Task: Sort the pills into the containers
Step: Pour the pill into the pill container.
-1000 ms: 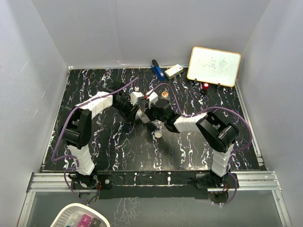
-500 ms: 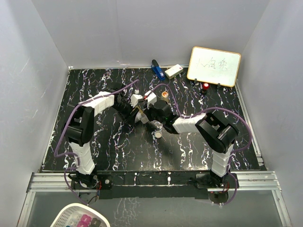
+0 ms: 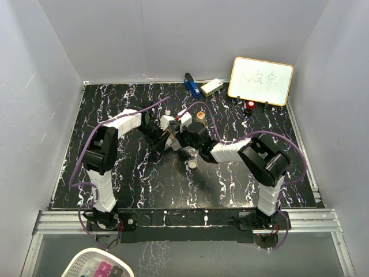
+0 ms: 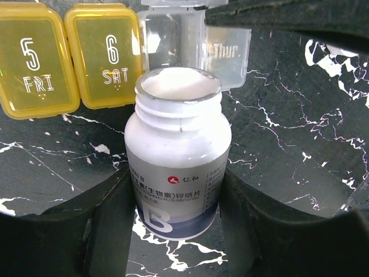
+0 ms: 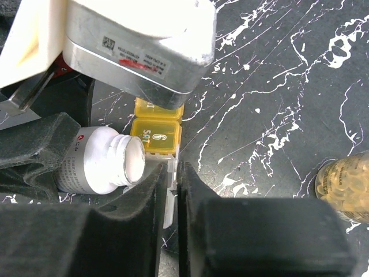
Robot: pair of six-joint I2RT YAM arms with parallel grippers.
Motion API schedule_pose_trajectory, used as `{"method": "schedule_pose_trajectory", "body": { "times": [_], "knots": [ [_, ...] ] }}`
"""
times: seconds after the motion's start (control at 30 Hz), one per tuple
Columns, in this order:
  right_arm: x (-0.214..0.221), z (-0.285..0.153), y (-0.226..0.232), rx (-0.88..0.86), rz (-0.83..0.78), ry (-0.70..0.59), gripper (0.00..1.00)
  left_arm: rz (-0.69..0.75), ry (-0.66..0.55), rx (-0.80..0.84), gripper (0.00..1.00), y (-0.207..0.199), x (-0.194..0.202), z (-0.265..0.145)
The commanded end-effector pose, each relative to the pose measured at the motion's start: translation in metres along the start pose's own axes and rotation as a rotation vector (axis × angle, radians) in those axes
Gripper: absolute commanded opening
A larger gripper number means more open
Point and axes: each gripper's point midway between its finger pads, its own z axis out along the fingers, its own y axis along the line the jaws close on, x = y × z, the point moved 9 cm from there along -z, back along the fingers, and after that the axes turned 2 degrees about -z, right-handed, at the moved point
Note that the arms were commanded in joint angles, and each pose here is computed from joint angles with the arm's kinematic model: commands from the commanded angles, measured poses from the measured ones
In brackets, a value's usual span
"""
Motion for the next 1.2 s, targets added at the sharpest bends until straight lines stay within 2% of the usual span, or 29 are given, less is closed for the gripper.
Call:
{"method": "schedule_pose_trajectory", "body": {
  "times": [0.0,0.23,0.57,0.83,1.17],
  "knots": [
    [-0.010,0.003,0.001,0.016,0.041,-0.050,0.19,-0.026,0.045,0.005,0.00,-0.001,0.004,0.000],
    [-0.006,0.003,-0.003,0.052,0.049,-0.046,0.26,-0.026,0.051,0.004,0.00,0.000,0.007,0.003],
    [0.005,0.007,-0.012,-0.004,0.180,-0.027,0.01,-0.026,0.061,-0.006,0.00,0.003,0.007,0.005],
    [0.016,0.000,-0.038,-0.206,0.448,-0.088,0.00,-0.032,0.072,-0.004,0.00,0.004,0.008,0.008],
    [0.004,-0.011,-0.039,-0.216,0.394,-0.126,0.00,-0.036,0.075,-0.001,0.00,0.005,0.006,0.007]
  ]
}}
